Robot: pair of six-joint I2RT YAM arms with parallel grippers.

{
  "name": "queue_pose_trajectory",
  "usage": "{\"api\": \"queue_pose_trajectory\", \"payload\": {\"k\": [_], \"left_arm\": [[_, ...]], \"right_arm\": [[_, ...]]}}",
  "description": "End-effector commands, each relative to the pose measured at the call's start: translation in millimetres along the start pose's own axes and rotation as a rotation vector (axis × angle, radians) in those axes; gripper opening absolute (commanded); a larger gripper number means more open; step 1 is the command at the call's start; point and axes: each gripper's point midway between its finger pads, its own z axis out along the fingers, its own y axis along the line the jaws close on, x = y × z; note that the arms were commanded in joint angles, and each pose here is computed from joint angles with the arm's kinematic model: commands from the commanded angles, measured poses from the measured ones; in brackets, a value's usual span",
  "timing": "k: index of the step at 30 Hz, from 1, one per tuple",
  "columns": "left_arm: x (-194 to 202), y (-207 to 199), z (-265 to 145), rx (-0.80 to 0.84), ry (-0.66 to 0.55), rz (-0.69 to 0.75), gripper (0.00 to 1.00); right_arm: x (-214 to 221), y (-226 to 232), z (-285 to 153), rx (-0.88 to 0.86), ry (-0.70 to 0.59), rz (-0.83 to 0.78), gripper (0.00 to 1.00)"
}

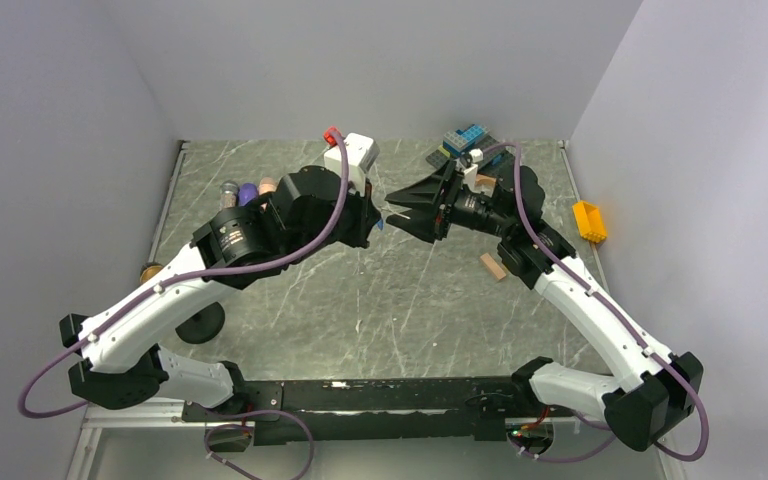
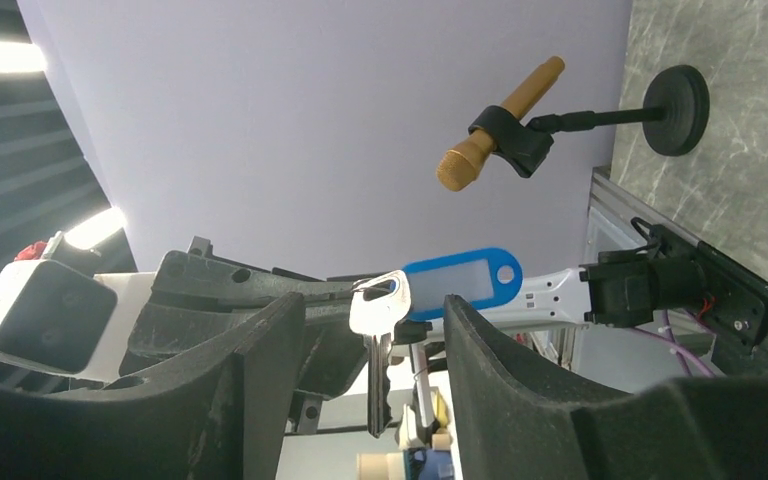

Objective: Remove the keys from the keyring

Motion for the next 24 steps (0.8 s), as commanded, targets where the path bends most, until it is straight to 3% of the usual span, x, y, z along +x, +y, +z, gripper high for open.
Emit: {"api": "queue_pose_trajectory", "payload": {"k": [1,24], "left_arm": [[-19.9,-5.5,-6.5,0.016,-0.063,-0.010,0.00],[-13.6,-6.9,2.3,0.008,-0.037,0.010,0.00]], "right_arm": [[6.8,26.2,-0.8,-0.065,0.028,0.004,0.56],[14.2,36.9,-4.5,-0.075,0.032,-0.048,0.28]]}}
